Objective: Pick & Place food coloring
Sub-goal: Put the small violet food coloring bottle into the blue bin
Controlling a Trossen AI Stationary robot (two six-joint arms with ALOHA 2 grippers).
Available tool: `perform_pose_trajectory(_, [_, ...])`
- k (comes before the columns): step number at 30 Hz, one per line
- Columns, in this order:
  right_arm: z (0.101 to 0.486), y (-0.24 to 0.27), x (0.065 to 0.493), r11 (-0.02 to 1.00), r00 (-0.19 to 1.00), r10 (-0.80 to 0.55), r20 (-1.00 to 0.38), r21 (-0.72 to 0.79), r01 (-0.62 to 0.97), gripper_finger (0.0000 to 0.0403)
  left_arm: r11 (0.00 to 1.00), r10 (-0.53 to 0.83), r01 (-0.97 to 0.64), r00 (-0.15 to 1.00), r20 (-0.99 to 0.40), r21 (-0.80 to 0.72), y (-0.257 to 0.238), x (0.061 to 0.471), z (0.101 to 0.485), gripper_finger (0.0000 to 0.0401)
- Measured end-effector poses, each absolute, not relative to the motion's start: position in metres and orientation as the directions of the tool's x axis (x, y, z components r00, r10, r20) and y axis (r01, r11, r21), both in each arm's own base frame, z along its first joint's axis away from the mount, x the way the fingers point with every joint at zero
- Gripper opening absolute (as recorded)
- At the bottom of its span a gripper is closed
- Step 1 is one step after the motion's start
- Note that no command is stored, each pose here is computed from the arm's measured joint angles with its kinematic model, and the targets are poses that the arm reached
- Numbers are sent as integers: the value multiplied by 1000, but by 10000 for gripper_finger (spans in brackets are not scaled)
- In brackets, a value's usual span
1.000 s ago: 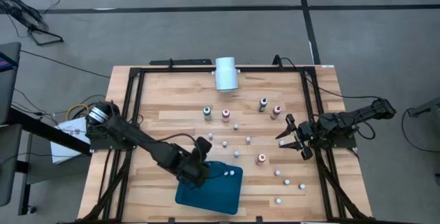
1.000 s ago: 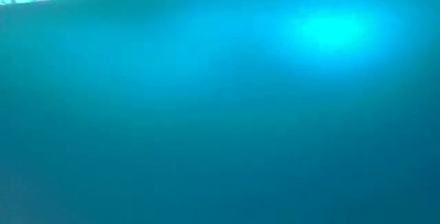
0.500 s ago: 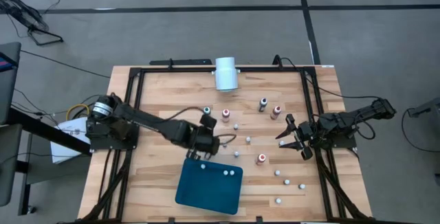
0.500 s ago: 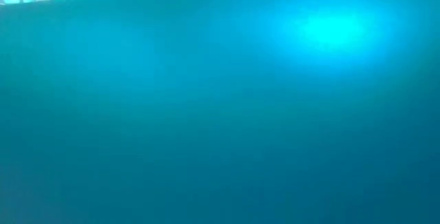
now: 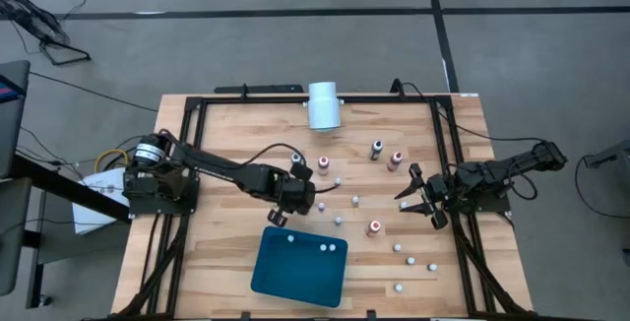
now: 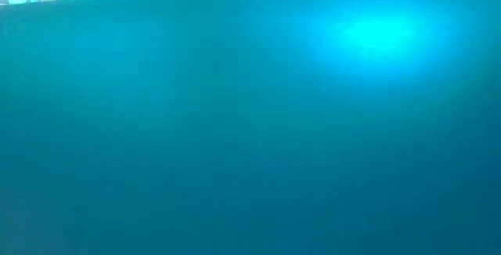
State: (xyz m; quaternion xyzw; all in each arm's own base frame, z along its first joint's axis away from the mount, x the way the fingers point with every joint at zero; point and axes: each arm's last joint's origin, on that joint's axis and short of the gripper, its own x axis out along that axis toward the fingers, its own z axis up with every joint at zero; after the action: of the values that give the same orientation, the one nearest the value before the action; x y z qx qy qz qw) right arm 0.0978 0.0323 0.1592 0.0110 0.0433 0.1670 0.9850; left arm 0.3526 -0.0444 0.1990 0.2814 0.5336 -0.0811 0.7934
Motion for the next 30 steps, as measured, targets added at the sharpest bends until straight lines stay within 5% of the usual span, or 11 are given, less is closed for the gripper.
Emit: perform_pose_trajectory(30, [159, 32, 98, 944, 941, 329, -82, 36, -328, 159, 867, 154, 407, 327, -932, 286, -13, 362, 167, 109])
